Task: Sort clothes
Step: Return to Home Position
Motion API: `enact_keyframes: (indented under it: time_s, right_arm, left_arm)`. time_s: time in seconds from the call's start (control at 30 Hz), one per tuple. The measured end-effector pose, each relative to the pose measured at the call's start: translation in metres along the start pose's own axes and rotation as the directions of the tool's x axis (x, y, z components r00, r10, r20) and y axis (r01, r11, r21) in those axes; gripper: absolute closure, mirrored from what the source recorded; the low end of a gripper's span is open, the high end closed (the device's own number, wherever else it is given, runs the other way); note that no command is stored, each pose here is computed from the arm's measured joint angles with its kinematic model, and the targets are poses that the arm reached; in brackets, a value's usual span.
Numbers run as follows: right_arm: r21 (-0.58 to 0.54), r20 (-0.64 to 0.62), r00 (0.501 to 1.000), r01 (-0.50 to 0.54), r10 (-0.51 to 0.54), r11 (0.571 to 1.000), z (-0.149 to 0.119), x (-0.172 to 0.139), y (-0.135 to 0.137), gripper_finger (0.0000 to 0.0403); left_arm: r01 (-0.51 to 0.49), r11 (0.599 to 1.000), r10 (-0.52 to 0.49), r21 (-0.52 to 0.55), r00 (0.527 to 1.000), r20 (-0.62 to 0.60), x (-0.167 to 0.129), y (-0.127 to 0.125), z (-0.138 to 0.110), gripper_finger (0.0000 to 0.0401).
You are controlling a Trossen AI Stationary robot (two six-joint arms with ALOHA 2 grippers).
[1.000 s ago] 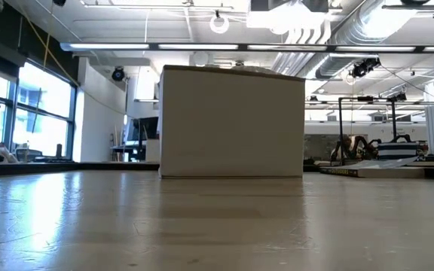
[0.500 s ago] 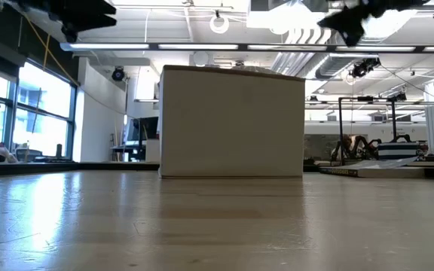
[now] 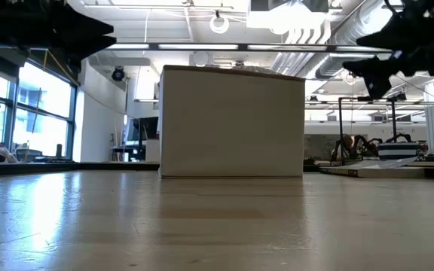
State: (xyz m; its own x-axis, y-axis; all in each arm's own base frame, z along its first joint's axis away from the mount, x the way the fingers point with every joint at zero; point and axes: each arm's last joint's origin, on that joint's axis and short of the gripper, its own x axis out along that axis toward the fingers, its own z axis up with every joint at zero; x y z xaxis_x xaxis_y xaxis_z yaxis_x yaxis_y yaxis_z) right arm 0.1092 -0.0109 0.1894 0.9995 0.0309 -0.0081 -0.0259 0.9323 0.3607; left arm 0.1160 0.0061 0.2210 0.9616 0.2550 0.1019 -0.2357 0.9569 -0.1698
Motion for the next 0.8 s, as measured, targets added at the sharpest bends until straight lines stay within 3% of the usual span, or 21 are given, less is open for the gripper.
enact_keyframes:
  time_s: [0.17,0.63,0.8]
  right_arm:
    - [0.021,0.004,1.0,0.022,-0.022,1.0,-0.021,-0.003,-0.008,0.0179]
    - [-0.007,0.015,0.997,0.08,-0.08,0.997,-0.022,-0.004,-0.01,0.0179]
    - [0.027,-0.031,0.986,0.166,-0.166,0.986,-0.028,-0.004,-0.014,0.0179]
  left_arm:
    - [-0.024,1.0,0.024,0.006,0.999,-0.028,-0.007,0.004,-0.007,0.027]
    - [-0.041,0.999,0.042,0.011,0.997,-0.071,-0.029,0.012,-0.017,0.027]
    - [-0.082,0.997,0.081,-0.005,0.992,-0.095,-0.025,0.015,-0.044,0.027]
